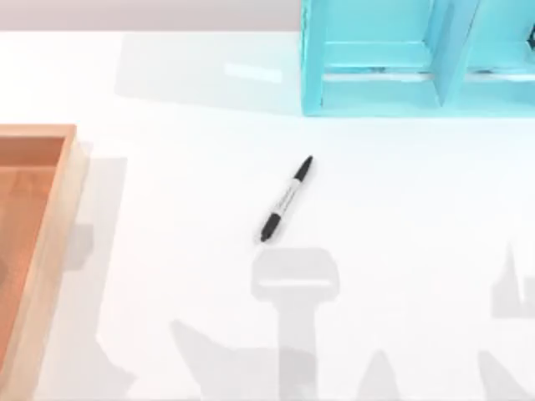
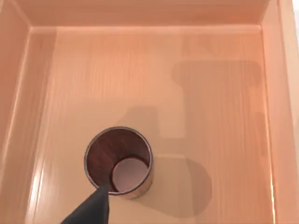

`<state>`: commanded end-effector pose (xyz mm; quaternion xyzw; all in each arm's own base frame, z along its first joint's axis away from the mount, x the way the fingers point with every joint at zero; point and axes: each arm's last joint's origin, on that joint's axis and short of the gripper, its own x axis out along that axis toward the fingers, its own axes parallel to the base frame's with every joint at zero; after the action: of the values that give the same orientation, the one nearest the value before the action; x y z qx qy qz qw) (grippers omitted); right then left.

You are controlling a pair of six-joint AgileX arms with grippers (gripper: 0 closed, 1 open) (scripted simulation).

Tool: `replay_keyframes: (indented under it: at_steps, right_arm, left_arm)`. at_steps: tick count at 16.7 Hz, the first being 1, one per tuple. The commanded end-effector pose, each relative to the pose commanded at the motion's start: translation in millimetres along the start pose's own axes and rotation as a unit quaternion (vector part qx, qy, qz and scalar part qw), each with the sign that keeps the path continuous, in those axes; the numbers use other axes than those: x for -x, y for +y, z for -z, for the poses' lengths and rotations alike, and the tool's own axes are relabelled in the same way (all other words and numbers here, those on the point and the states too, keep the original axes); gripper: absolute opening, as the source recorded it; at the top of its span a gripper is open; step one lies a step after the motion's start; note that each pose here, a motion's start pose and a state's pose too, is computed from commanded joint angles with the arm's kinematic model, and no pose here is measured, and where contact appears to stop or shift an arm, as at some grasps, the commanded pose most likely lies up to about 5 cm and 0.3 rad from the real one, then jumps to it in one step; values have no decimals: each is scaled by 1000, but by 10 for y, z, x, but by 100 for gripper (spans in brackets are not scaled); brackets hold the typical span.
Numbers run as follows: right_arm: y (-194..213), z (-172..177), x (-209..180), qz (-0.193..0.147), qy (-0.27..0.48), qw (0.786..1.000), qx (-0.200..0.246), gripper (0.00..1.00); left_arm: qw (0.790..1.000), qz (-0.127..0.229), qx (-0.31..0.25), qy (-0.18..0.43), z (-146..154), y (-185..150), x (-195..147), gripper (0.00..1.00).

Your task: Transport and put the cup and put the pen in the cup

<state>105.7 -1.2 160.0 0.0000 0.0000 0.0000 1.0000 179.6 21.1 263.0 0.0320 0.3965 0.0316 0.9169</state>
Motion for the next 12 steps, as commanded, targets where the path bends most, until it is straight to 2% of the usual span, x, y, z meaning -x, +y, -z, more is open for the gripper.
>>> replay_keyframes:
  at_steps: [3,6,9,12]
  right_arm:
    - [0,0,0,0,0,1000,0,100]
    - [0,0,0,0,0,1000,0,100]
    - [0,0,0,0,0,1000,0,100]
    - [0,0,0,0,0,1000,0,100]
  left_arm:
    - [990,10,-6,139,-372,123,-273,100]
    - [969,24,-9,245,-656,250,-555,100]
    - [947,37,-10,319,-855,365,-830,100]
    - [932,46,-10,361,-963,444,-1014,100]
